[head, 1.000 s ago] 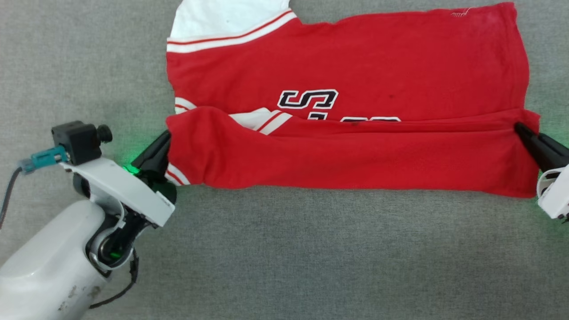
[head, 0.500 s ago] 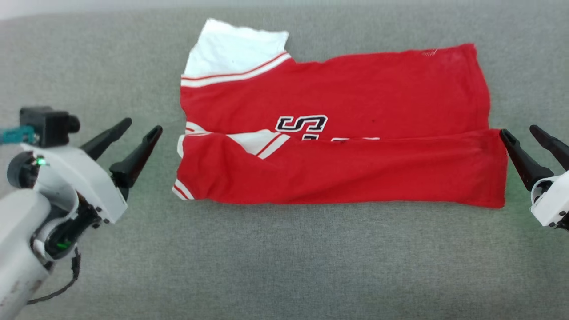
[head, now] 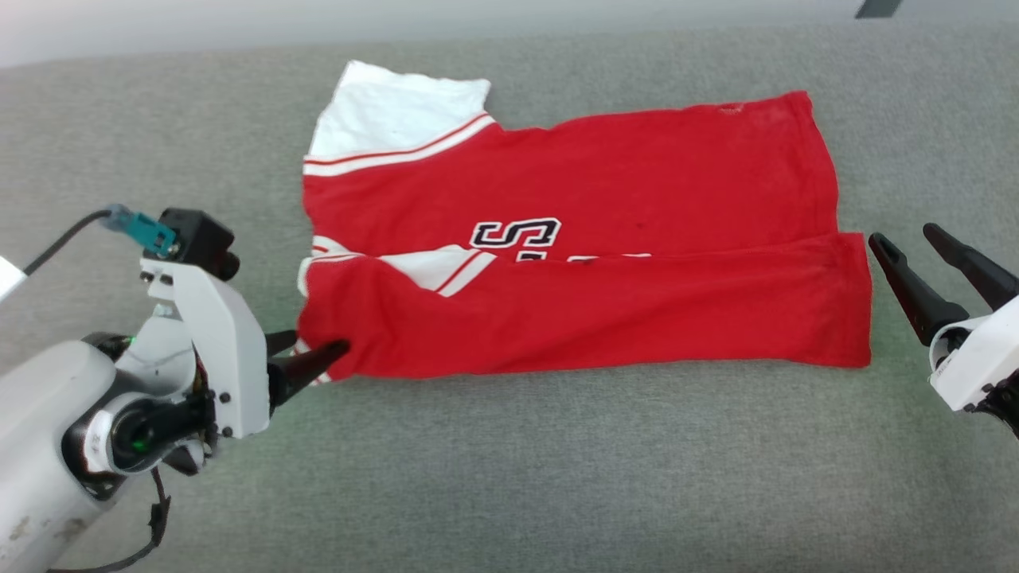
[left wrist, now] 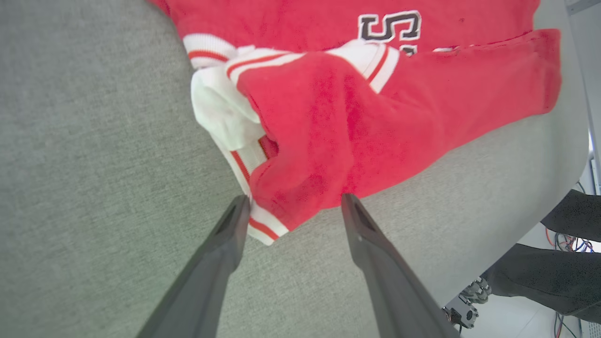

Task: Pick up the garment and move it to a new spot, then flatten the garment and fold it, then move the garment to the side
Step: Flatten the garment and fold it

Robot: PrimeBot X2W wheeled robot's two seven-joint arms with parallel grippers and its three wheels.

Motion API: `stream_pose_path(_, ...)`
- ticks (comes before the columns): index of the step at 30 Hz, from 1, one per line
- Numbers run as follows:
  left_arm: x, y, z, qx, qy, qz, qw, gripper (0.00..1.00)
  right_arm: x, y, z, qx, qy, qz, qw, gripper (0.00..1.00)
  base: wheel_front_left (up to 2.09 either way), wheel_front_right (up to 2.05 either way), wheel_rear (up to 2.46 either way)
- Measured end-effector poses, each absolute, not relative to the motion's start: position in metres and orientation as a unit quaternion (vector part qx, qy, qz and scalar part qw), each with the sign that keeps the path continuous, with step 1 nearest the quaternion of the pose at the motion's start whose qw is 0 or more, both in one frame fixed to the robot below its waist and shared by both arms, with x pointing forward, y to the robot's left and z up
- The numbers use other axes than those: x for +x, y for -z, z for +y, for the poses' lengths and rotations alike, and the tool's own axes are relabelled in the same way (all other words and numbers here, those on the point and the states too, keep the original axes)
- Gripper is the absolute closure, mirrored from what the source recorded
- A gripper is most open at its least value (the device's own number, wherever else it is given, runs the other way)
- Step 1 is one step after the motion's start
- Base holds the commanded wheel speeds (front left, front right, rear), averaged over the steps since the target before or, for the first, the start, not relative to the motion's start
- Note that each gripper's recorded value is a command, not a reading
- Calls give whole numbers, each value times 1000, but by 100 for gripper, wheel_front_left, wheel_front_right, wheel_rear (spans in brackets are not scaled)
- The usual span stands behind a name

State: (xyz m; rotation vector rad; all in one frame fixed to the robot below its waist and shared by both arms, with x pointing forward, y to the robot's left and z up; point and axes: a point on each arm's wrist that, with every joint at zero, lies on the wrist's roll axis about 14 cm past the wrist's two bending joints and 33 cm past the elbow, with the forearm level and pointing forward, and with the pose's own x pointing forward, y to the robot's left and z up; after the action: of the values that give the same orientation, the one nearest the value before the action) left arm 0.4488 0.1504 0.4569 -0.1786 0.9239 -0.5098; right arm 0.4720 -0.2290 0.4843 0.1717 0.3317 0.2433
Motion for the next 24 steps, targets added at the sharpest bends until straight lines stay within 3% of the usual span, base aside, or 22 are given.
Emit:
stream_pose_path(8,461,-401,165,-98,192,512,831,0,471,-478,-245,82,-102,172,976,0,0,0,0)
stream_pose_path(14,463,-380,158,-122,203,547,803,0,467,-469,-255,78,-89,186,975,0,0,0,0)
stream_pose_path(15,464,-379,158,-123,205,550,800,7,467,-467,-256,75,-90,191,975,0,0,0,0)
stream_pose_path(16,464,-378,157,-123,209,552,798,51,466,-465,-255,72,-92,196,974,0,0,0,0)
stream_pose_path(18,465,-377,157,-126,214,552,796,100,465,-460,-253,63,-99,212,970,0,0,0,0)
stream_pose_path(24,465,-378,151,-138,227,545,795,100,450,-431,-240,0,-146,319,936,0,0,0,0)
